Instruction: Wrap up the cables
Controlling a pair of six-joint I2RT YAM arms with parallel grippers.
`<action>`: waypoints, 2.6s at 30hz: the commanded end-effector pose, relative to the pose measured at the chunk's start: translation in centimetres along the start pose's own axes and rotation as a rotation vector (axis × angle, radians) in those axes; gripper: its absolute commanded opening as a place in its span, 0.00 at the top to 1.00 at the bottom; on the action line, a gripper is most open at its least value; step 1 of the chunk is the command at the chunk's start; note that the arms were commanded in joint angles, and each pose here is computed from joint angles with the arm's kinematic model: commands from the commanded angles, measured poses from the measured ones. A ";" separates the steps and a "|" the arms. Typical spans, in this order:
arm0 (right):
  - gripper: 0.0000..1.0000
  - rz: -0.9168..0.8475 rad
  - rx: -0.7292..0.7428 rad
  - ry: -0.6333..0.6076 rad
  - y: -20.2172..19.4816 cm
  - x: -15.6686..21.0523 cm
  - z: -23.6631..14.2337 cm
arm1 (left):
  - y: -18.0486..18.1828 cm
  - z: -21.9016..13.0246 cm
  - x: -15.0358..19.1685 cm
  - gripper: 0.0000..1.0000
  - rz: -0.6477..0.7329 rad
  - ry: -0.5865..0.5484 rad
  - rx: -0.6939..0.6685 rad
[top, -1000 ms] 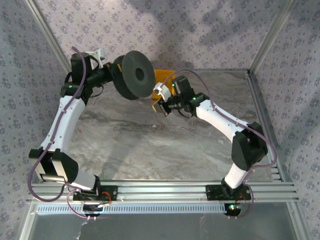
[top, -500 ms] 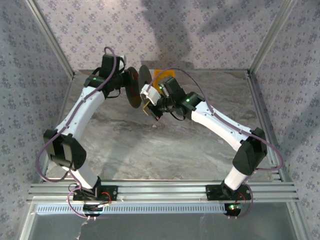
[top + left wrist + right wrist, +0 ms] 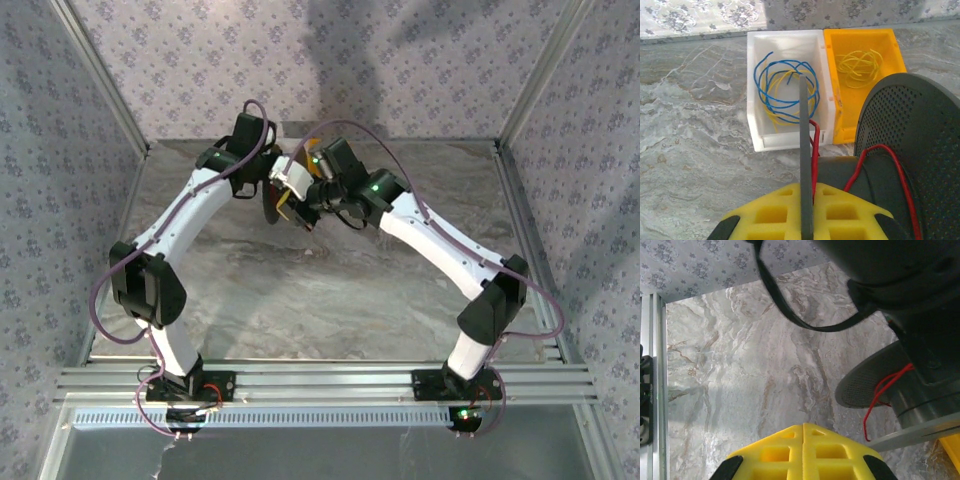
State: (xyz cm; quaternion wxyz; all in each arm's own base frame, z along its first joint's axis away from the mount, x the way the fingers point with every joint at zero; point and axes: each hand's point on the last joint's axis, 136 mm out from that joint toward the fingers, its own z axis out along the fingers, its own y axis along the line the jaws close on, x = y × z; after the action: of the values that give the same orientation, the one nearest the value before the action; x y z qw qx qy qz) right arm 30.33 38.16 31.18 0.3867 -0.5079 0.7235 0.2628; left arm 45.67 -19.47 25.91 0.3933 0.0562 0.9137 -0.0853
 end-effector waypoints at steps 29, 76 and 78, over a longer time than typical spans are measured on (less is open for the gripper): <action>0.00 0.276 0.048 -0.261 -6.6 4.3 -9.1 | -0.2 -7.0 -5.5 1.00 -0.216 -0.131 0.343; 0.35 0.262 0.343 0.022 -7.7 6.0 4.6 | -3.2 -0.8 2.7 1.00 0.002 0.123 0.048; 0.38 0.275 0.355 0.044 -8.0 6.1 5.0 | -3.4 -0.8 2.6 1.00 0.011 0.124 0.046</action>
State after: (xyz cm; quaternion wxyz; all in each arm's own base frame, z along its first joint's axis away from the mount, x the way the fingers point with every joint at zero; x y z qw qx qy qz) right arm 37.16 36.12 23.26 0.4158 -0.3591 0.8135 0.1907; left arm 42.79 -21.34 22.27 0.3144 0.0589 0.9435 -0.0870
